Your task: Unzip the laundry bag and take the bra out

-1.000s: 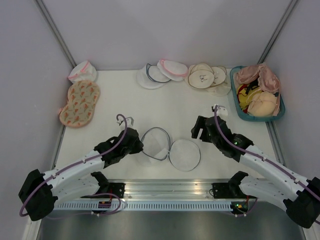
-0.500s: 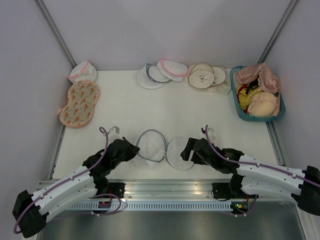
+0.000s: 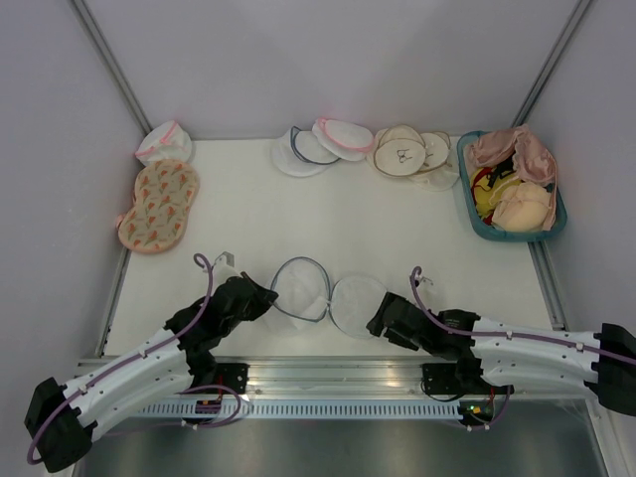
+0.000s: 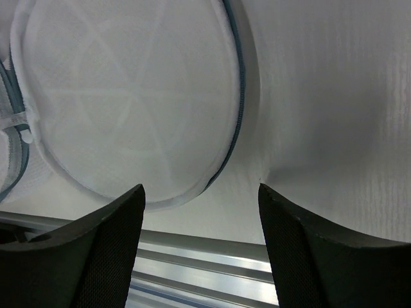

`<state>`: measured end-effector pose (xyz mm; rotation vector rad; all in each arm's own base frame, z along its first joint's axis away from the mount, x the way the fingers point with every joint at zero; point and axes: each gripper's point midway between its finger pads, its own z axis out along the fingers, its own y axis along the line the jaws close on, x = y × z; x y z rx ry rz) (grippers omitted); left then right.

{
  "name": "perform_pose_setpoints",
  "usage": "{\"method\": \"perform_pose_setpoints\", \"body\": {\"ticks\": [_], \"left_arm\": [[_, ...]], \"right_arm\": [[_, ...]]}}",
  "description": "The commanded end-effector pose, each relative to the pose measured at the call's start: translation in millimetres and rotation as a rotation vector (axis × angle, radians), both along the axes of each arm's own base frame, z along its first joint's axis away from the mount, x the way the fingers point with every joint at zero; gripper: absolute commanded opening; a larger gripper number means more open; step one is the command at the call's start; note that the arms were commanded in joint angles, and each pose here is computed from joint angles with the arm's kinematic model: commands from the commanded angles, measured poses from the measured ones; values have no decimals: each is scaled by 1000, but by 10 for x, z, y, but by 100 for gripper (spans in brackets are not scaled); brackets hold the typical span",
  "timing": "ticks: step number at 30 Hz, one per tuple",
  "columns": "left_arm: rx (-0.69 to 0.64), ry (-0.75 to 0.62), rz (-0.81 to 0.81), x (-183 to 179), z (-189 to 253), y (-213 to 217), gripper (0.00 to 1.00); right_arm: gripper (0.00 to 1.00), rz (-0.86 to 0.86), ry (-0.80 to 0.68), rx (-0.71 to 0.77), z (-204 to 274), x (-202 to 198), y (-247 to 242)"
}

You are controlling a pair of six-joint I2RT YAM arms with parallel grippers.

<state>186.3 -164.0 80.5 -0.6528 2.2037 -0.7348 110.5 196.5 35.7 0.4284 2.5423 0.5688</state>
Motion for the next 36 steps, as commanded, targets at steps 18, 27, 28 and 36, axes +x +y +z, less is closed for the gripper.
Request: {"method": "perform_pose_setpoints", "body": {"ticks": [18,27,28,36], "left_arm": [[-14,-77,-32,109,229,-96,2],[-7,-191,-34,382,558,-251,2],[-28,-220,-33,442,660,-307,2],[-52,-355,-8,811,998,-519,2]], "right_arm": [[0,-16,-517,-216,1237,838,-23],[0,168,-575,-770,1906,1191,50],[1,175,-592,-804,2016,1241,95],[0,291,-677,-998,2081,1360,596]]}}
